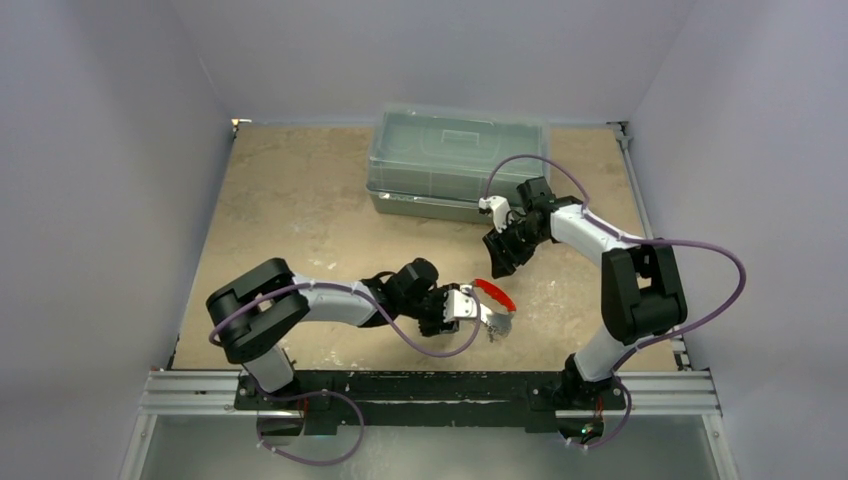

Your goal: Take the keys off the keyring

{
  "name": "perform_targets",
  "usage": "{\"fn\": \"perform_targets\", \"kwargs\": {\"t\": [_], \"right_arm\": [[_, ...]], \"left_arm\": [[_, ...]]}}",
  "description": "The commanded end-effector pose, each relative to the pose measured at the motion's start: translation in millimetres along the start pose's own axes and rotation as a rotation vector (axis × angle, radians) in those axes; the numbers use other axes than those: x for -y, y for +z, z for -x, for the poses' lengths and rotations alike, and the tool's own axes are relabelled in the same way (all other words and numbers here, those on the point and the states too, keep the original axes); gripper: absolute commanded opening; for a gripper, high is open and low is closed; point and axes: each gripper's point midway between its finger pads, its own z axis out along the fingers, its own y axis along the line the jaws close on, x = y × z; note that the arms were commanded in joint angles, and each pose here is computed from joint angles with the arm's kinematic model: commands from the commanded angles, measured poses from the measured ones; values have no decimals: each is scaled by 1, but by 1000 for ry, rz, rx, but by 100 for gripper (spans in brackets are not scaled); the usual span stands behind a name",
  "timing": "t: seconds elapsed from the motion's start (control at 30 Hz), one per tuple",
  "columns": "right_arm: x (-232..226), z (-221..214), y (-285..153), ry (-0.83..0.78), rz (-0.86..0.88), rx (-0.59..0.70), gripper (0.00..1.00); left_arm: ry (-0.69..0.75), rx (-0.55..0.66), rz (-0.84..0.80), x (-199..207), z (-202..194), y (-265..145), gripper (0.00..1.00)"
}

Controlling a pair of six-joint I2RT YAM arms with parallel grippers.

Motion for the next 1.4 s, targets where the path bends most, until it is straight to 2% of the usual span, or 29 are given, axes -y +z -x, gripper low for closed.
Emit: {"fn": "perform_targets", "kwargs": {"t": [0.0,0.23,0.53,0.73,1.03,1.2,1.3,1.37], "right_arm": [[-5,7,-8,-11,11,34,56],[-9,9,-11,-21,24,47,56],[-14,14,-19,-44,39,82,57],[-24,32,-29,-105,72,173,57],[-65,60,-37,-243,276,398,57],[-77,74,-40,-278,347,512,57],[-81,86,-46,-320,343,607,57],[-86,89,-49,-348,351,653,57]], "left_arm": [[-3,65,79,-23,25,7,49],[-32,28,92,-32,19,20,47],[-35,-13,123,-37,18,10,1],[-6,-40,120,-40,32,-6,0],[-3,-105,68,-50,49,-25,0],[-19,-183,74,-49,37,-45,0],[10,-201,77,-41,32,-61,0],[80,-193,79,-42,36,-70,0]]}}
